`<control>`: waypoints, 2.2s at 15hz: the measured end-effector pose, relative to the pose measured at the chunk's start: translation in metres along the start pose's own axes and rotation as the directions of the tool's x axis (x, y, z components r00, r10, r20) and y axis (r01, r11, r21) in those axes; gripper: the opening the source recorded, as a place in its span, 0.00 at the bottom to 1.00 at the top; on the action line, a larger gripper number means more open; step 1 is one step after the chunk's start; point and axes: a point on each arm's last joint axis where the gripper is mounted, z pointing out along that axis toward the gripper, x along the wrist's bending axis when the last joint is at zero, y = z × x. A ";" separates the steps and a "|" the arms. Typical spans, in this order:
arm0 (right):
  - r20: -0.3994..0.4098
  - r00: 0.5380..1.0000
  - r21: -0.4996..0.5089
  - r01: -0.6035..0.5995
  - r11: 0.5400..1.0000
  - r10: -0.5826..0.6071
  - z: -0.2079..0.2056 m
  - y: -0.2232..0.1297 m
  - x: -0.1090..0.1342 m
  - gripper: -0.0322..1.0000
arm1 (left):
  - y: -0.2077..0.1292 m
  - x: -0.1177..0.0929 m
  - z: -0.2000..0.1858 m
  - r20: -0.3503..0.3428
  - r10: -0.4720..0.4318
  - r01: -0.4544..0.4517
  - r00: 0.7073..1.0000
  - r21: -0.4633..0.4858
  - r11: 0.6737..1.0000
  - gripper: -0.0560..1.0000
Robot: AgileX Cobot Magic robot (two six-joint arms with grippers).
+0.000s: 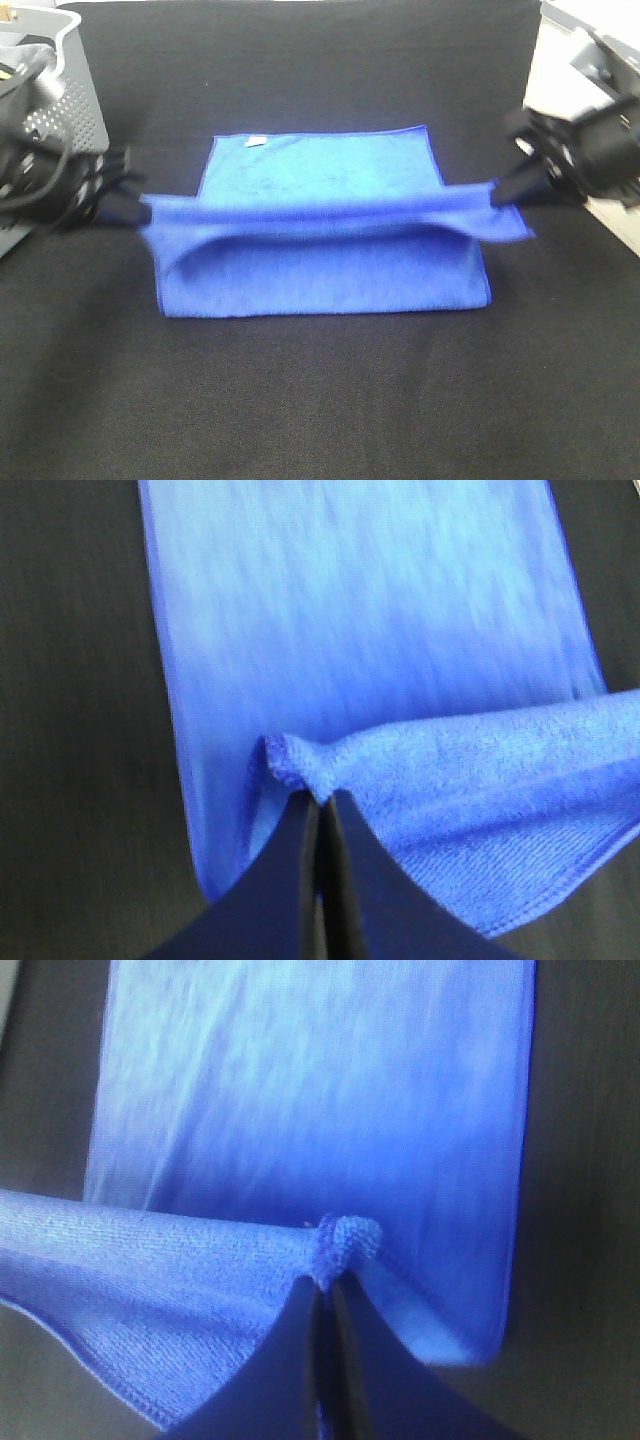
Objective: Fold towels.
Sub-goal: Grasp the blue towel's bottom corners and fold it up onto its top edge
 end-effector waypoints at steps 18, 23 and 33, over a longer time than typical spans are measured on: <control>0.089 0.978 -0.182 0.201 0.963 -0.187 0.154 0.172 -0.062 0.03 | 0.148 0.025 0.188 -0.043 0.049 -0.059 0.998 -0.275 0.960 0.16; 0.069 0.980 -0.142 0.193 0.971 -0.185 0.158 0.167 -0.066 0.71 | 0.153 0.021 0.193 -0.006 0.069 -0.068 0.998 -0.270 0.960 0.67; -0.098 0.992 0.183 0.099 0.978 -0.082 0.105 0.151 -0.022 0.87 | 0.136 0.014 0.150 0.009 0.107 -0.107 0.994 0.195 0.975 0.67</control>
